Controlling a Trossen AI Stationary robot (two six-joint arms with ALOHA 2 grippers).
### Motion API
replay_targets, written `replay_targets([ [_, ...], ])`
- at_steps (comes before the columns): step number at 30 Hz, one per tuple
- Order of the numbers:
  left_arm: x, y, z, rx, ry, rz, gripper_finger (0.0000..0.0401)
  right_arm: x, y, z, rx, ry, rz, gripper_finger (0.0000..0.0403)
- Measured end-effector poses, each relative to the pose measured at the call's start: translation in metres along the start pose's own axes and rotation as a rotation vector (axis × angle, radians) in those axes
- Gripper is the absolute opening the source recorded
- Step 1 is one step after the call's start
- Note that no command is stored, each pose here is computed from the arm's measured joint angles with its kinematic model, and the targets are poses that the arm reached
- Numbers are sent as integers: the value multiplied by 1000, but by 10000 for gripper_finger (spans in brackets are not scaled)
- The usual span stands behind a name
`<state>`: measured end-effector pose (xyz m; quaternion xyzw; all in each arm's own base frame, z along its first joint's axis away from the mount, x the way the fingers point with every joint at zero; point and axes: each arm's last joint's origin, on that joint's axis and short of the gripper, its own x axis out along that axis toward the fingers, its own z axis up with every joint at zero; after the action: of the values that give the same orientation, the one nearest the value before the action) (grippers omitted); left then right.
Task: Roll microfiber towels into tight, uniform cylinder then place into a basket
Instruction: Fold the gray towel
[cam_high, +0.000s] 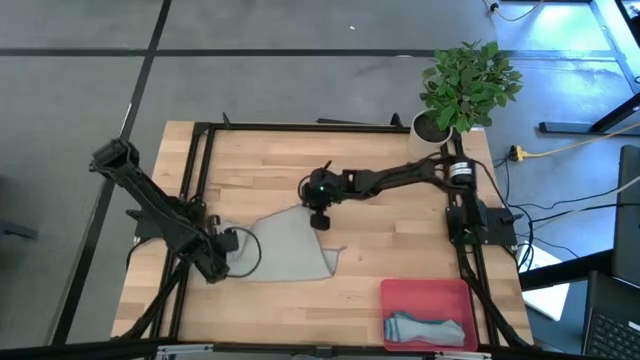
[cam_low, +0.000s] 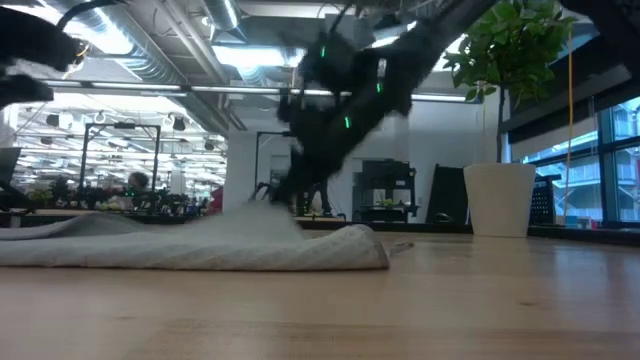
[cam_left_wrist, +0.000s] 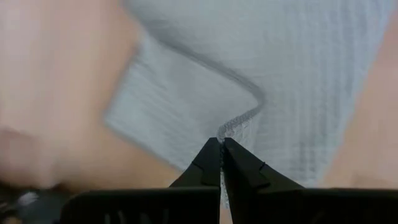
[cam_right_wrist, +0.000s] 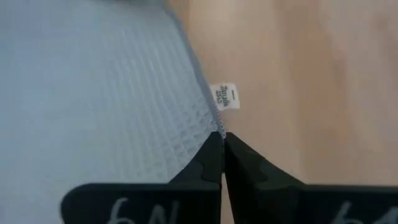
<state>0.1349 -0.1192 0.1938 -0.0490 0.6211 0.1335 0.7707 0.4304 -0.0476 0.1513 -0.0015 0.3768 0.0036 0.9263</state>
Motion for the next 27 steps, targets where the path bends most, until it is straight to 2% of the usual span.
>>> replay_targets([
  [6, -30, 22, 13, -75, -132, 189, 0, -45, 0, 37, -60, -45, -38, 5],
  [13, -77, 49, 35, -159, -277, 412, 0, -109, -4, 68, -77, -33, -255, 7],
  [21, -122, 81, 70, -285, -491, 527, 0, -168, -5, 77, -70, -17, -460, 6],
  [27, -152, 114, 89, -340, -526, 652, 0, -209, -4, 79, -61, -41, -574, 6],
])
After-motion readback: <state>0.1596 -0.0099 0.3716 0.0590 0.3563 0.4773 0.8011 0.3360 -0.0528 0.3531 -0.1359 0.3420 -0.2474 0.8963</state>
